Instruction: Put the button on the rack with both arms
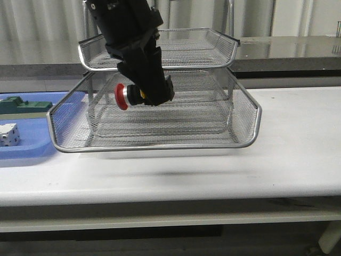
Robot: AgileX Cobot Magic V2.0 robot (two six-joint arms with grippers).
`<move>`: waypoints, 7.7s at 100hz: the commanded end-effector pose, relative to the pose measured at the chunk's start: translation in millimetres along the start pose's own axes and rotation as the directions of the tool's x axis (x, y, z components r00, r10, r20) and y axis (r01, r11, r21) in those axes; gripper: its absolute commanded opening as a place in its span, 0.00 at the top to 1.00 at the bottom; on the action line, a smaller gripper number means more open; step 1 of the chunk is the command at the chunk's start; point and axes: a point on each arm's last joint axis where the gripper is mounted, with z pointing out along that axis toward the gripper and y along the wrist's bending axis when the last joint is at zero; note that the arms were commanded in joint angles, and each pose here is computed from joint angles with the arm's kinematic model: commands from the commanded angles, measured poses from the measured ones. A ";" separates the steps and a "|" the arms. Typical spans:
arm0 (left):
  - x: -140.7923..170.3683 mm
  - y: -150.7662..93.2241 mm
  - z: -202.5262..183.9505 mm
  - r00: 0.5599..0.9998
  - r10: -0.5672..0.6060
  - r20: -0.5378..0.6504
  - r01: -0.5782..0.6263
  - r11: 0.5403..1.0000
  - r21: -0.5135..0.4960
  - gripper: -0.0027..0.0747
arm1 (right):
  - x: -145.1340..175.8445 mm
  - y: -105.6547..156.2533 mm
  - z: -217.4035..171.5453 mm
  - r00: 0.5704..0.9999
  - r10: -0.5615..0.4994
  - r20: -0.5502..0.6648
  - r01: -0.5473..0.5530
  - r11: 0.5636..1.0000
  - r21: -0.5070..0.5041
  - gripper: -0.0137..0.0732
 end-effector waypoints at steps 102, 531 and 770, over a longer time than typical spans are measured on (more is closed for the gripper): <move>-15.6 -24.2 -108.0 0.984 0.054 0.168 -0.032 0.990 -0.134 0.34 | -10.2 -0.8 -8.0 0.997 -0.001 0.077 0.000 1.000 0.008 0.92; 209.3 -216.6 -187.8 0.442 -0.665 0.601 0.896 0.355 -0.266 0.99 | -79.1 48.2 123.9 0.938 0.299 -0.175 -0.346 0.831 -0.435 0.92; 209.3 -216.6 -187.8 0.442 -0.665 0.601 0.896 0.355 -0.266 0.99 | -84.6 192.4 237.7 0.973 0.203 -0.113 -0.232 0.864 -0.446 0.91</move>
